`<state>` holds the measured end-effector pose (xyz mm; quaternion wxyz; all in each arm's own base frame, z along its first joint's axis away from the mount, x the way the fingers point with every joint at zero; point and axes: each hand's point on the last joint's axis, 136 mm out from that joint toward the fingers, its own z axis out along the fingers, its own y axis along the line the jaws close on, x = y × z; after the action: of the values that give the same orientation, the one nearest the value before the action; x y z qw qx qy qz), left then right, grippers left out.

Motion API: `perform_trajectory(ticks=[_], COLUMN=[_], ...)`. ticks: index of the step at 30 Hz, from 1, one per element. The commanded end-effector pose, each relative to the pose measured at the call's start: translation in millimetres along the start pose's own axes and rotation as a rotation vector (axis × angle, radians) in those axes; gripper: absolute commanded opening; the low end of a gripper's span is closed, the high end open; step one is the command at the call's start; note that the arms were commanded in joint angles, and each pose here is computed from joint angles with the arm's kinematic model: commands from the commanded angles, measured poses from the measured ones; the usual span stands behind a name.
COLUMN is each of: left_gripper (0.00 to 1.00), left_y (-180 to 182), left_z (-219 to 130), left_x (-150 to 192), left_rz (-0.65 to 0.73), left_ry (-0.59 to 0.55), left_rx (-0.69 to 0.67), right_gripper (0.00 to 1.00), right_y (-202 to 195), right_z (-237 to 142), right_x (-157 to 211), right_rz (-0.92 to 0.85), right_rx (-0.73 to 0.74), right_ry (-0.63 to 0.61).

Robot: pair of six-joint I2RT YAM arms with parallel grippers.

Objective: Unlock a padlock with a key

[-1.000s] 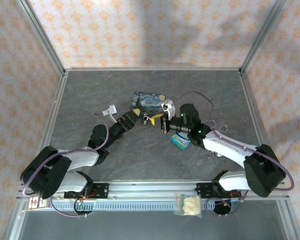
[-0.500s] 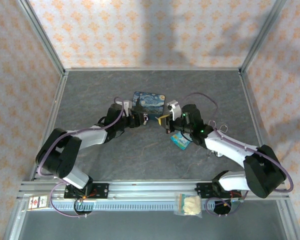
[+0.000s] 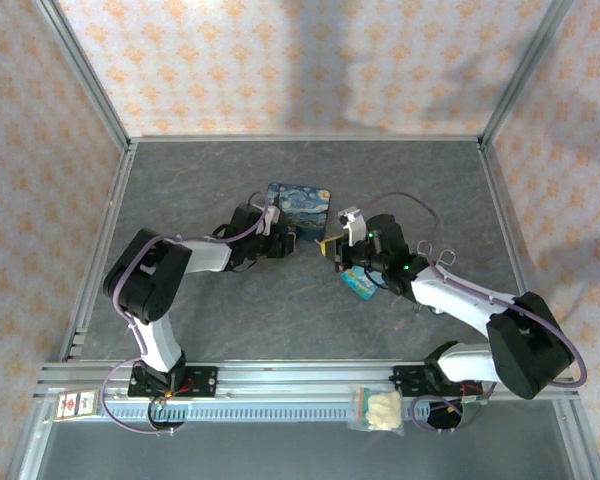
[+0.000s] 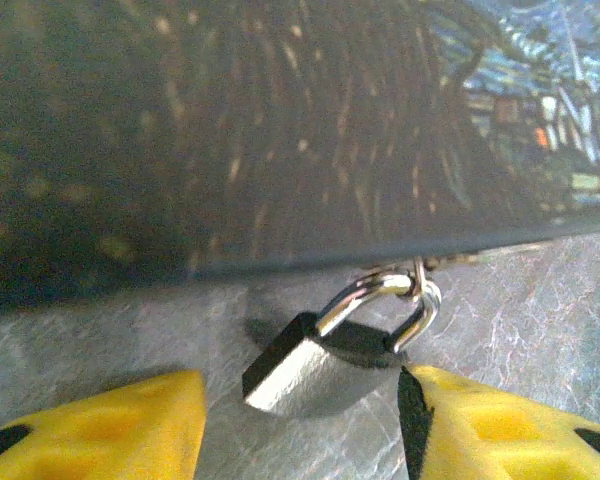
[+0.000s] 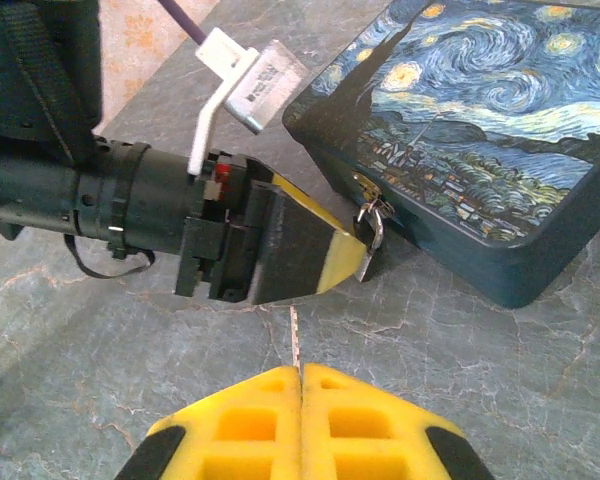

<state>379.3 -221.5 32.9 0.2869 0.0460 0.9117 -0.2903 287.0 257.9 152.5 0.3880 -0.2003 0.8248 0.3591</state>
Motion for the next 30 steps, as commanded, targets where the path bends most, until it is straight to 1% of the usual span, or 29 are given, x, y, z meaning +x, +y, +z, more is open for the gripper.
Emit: perform_trajectory(ticks=[1, 3, 4, 7, 8, 10, 11, 15, 17, 20, 23, 27, 30], left_gripper=[0.52, 0.51, 0.49, 0.47, 0.43, 0.3, 0.28, 0.28, 0.25, 0.14, 0.01, 0.0, 0.0], left_y=[-2, -6, -5, -10, -13, -17, -16, -12, -13, -17, -23, -32, -41], left_z=[15, 20, 28, 39, 41, 45, 45, 46, 45, 42, 35, 16, 2], left_x=[-5, -6, -1, 4, 5, 6, 7, 7, 6, 2, -5, -18, -25], left_rz=[-0.036, -0.069, -0.086, -0.106, -0.109, -0.117, -0.126, -0.156, -0.19, -0.23, -0.282, -0.391, -0.467], left_ry=[-0.029, -0.042, -0.032, -0.024, -0.023, -0.025, -0.025, -0.05, -0.067, -0.097, -0.135, -0.205, -0.242], left_rx=[0.044, 0.08, 0.089, 0.113, 0.119, 0.131, 0.131, 0.125, 0.137, 0.17, 0.212, 0.319, 0.411], right_gripper=[0.0, 0.0, 0.0, 0.0, 0.0, 0.0, 0.0, 0.0, 0.0, 0.0, 0.0, 0.0, 0.0], right_y=[6, 7, 6, 4, 4, 3, 4, 2, 0, -2, -7, -11, -9], right_z=[-3, -2, -3, -5, -6, -6, -7, -7, -7, -7, -6, 1, 6], right_x=[-5, 0, 2, 2, 2, 1, 1, 3, 4, 6, 12, 19, 23], right_rz=[0.006, 0.017, 0.027, 0.038, 0.04, 0.04, 0.037, 0.037, 0.04, 0.05, 0.087, 0.183, 0.312], right_rx=[-0.038, -0.045, -0.044, -0.038, -0.036, -0.032, -0.032, -0.024, -0.02, -0.022, -0.019, -0.051, -0.124], right_ry=[-0.019, -0.004, -0.002, -0.024, -0.03, -0.037, -0.038, -0.036, -0.039, -0.046, -0.039, -0.024, -0.051])
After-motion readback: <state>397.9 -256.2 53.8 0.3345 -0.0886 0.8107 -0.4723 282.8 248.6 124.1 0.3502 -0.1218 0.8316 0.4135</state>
